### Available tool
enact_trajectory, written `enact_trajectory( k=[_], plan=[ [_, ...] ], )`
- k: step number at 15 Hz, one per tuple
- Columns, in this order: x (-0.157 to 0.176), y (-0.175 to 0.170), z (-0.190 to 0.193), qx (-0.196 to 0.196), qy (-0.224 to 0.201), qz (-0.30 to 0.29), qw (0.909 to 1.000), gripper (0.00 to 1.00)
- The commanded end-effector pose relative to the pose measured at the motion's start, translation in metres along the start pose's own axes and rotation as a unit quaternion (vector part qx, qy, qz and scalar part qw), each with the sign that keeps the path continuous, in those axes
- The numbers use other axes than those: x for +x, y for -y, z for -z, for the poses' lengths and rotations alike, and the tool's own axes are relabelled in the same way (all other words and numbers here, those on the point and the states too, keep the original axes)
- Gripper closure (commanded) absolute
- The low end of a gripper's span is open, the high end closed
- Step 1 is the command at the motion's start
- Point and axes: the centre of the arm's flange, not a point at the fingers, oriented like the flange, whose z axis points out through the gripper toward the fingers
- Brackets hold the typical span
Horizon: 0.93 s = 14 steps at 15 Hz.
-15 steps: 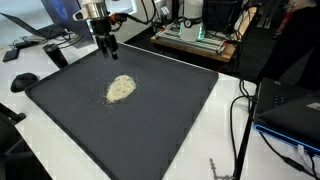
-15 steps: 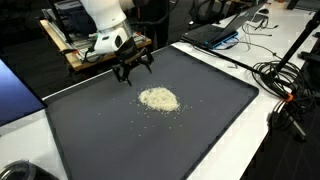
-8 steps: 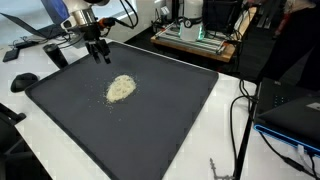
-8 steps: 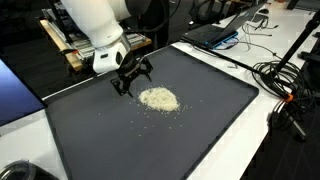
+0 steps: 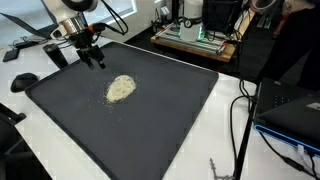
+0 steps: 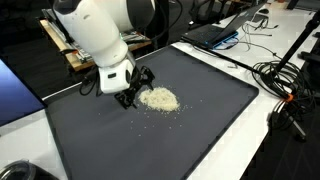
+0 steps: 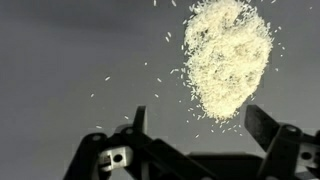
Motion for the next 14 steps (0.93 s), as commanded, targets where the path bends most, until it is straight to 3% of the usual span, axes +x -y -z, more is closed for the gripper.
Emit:
enact_trajectory(
  k=[1,8,12,14],
  plan=[
    [0.035,-0.009,-0.001,0.000,0.022,0.041,0.9989,0.00],
    [0.072,0.015,-0.005,-0.045,0.043,0.149,0.9868,0.00],
    [0.091,0.045,-0.007,-0.074,0.076,0.229,0.9676,0.00],
    [0.097,0.063,-0.007,-0.085,0.099,0.271,0.9536,0.00]
  ],
)
